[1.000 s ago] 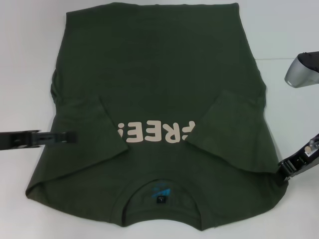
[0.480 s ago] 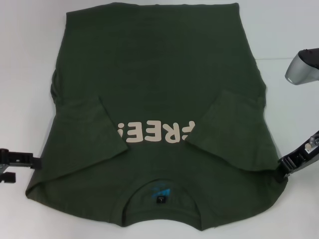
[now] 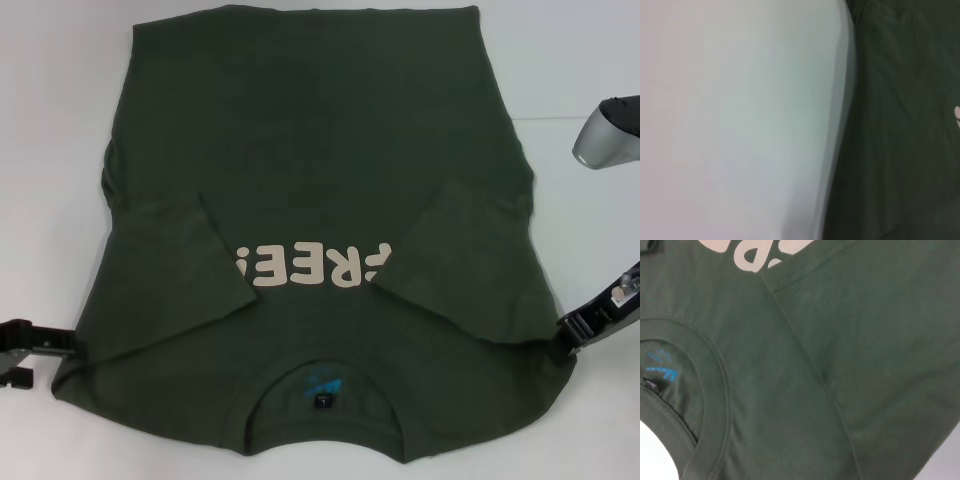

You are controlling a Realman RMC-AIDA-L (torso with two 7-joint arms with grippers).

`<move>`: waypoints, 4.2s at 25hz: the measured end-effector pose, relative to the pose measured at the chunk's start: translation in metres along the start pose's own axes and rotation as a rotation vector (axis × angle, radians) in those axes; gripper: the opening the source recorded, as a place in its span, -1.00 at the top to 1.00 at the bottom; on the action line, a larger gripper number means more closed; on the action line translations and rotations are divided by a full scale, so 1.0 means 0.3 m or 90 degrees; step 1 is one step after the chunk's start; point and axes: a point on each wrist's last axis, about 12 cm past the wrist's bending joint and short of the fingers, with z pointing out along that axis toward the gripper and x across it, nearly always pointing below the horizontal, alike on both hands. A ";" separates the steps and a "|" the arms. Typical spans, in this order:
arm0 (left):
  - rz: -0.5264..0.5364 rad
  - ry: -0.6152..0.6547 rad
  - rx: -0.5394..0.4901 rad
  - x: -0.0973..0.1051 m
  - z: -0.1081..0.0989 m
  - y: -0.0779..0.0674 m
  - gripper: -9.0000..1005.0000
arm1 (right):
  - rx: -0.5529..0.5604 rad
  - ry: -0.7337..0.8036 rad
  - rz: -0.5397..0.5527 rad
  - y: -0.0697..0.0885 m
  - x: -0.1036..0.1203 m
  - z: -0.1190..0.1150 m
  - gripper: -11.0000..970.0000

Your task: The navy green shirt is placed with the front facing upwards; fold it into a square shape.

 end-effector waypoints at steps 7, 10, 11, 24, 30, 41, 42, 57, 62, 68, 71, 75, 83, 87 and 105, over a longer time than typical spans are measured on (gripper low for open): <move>0.002 0.006 -0.004 -0.001 0.024 0.000 -0.77 | -0.001 0.001 0.000 0.001 0.001 0.002 0.91; 0.003 0.009 -0.004 0.000 0.030 0.001 -0.77 | -0.001 0.001 0.000 0.001 0.000 0.002 0.91; 0.005 0.011 -0.006 -0.001 0.033 0.000 -0.77 | -0.001 0.001 0.000 0.001 0.001 0.002 0.91; 0.024 0.022 -0.028 -0.014 0.058 -0.015 -0.77 | -0.002 0.003 -0.006 0.003 -0.001 0.002 0.91; 0.033 0.033 -0.023 -0.015 0.071 -0.027 -0.76 | -0.003 0.003 -0.007 0.004 -0.003 0.003 0.91; 0.043 0.043 -0.006 -0.024 0.091 -0.056 -0.76 | -0.002 0.003 -0.007 0.002 -0.003 0.002 0.91; 0.044 0.045 -0.005 -0.024 0.094 -0.058 -0.76 | -0.002 0.003 -0.007 0.001 -0.002 0.002 0.91; 0.068 0.041 -0.018 -0.040 0.103 -0.074 -0.41 | -0.003 0.005 -0.005 -0.002 0.003 0.005 0.91; 0.070 0.043 -0.019 -0.040 0.103 -0.074 -0.19 | -0.003 0.005 -0.006 0.000 0.001 0.005 0.91; 0.073 0.043 -0.020 -0.040 0.102 -0.075 0.43 | -0.003 0.005 -0.006 0.001 0.000 0.005 0.91; 0.080 0.042 -0.020 -0.041 0.102 -0.075 0.65 | -0.009 0.000 -0.004 0.001 0.002 0.005 0.91; 0.103 0.036 -0.010 -0.043 0.102 -0.076 0.80 | -0.042 -0.025 0.001 -0.007 0.013 -0.002 0.91; 0.166 0.003 0.072 -0.017 0.116 -0.054 0.81 | -0.150 -0.134 0.001 -0.080 0.143 0.014 0.91; 0.232 -0.035 0.135 0.022 0.125 -0.025 0.81 | -0.205 -0.249 -0.044 -0.118 0.284 0.052 0.91; 0.473 -0.120 0.271 0.280 0.033 0.111 0.87 | -0.196 -0.605 -0.239 -0.113 0.720 0.199 0.91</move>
